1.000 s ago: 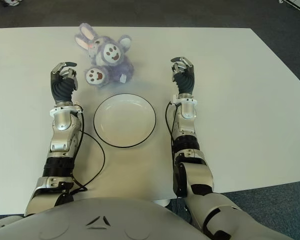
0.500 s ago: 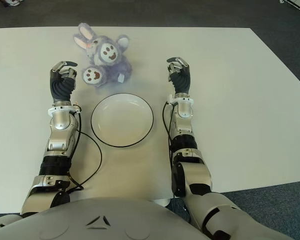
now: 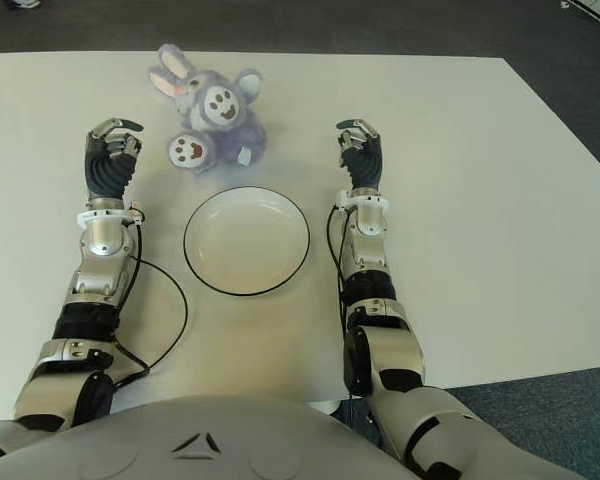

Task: Put the doll into the plate.

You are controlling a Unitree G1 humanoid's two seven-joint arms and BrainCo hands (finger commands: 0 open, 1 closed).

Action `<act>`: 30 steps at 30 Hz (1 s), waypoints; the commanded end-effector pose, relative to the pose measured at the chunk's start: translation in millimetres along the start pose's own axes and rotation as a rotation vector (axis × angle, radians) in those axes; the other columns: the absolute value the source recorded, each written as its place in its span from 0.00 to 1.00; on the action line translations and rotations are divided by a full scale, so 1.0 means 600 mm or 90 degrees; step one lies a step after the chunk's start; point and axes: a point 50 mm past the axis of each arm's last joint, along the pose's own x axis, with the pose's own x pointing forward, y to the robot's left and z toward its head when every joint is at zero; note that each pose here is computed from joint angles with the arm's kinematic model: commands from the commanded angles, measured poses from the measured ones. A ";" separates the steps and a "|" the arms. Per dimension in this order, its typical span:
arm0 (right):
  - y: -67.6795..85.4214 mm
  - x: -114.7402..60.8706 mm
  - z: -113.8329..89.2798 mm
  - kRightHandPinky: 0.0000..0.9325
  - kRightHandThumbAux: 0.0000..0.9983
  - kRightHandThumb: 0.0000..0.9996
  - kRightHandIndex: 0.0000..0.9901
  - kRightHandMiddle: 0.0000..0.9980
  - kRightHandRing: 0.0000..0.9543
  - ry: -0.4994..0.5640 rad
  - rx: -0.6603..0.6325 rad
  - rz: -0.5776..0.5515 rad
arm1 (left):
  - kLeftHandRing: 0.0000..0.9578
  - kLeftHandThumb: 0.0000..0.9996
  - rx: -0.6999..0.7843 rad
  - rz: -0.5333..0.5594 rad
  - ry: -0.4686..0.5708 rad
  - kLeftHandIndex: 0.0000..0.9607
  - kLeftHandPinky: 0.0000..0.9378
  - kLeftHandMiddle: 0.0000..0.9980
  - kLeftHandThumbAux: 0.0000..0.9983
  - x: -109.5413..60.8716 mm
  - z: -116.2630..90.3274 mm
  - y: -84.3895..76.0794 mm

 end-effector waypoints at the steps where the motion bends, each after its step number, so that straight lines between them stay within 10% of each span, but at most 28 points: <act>1: 0.003 -0.033 -0.049 0.89 0.72 0.71 0.44 0.86 0.91 0.087 0.008 -0.012 | 0.90 0.72 0.114 -0.028 -0.040 0.46 0.92 0.85 0.70 0.014 -0.001 0.012; 20: 0.011 -0.028 -0.050 0.91 0.72 0.71 0.44 0.86 0.91 0.104 0.005 0.000 | 0.74 0.71 0.300 -0.045 -0.173 0.45 0.74 0.70 0.70 0.056 0.023 0.029; 27: 0.012 -0.027 -0.051 0.90 0.72 0.71 0.44 0.86 0.91 0.112 0.004 0.005 | 0.50 0.69 0.303 -0.054 -0.192 0.43 0.50 0.45 0.71 0.066 0.031 0.028; 30: 0.013 -0.026 -0.052 0.90 0.72 0.71 0.44 0.86 0.90 0.114 0.001 0.006 | 0.34 0.52 0.301 -0.061 -0.206 0.28 0.35 0.32 0.61 0.072 0.038 0.024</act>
